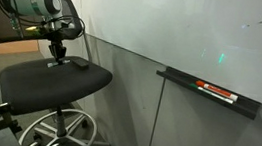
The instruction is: Use the marker on the seat to write on the whiteboard.
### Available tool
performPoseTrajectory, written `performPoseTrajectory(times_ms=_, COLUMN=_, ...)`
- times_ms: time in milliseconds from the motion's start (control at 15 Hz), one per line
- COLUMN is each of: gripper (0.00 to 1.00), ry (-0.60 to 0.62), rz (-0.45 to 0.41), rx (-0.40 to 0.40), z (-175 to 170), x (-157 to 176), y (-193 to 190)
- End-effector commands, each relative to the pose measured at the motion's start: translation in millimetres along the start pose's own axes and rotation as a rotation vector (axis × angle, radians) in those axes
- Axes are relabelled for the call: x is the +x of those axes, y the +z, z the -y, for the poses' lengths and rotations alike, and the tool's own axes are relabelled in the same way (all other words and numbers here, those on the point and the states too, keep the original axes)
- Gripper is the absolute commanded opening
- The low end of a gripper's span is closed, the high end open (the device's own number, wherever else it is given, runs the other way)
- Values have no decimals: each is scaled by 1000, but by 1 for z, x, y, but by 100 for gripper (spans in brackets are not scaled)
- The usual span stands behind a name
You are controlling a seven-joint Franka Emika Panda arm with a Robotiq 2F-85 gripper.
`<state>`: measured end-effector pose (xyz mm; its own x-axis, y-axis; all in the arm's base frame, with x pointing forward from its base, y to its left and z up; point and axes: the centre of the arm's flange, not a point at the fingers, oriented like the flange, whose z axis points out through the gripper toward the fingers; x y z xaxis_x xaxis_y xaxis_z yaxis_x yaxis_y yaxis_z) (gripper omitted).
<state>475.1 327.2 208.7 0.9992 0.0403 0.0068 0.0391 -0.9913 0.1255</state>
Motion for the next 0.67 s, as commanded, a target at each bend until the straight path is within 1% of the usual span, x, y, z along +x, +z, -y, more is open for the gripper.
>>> performPoseTrajectory(times_ms=0, gripper=5, ry=-20, rz=-41, rx=17, z=-21, x=-2, y=-44)
performPoseTrajectory(times_ms=267, gripper=5, ry=-6, rz=-83, rx=23, z=-40, x=11, y=-83)
performPoseTrajectory(times_ms=467, gripper=5, ry=0, rz=-158, rx=25, z=-52, x=22, y=-112)
performPoseTrajectory(times_ms=600, gripper=5, ry=-7, rz=-228, rx=19, z=-57, x=31, y=-130)
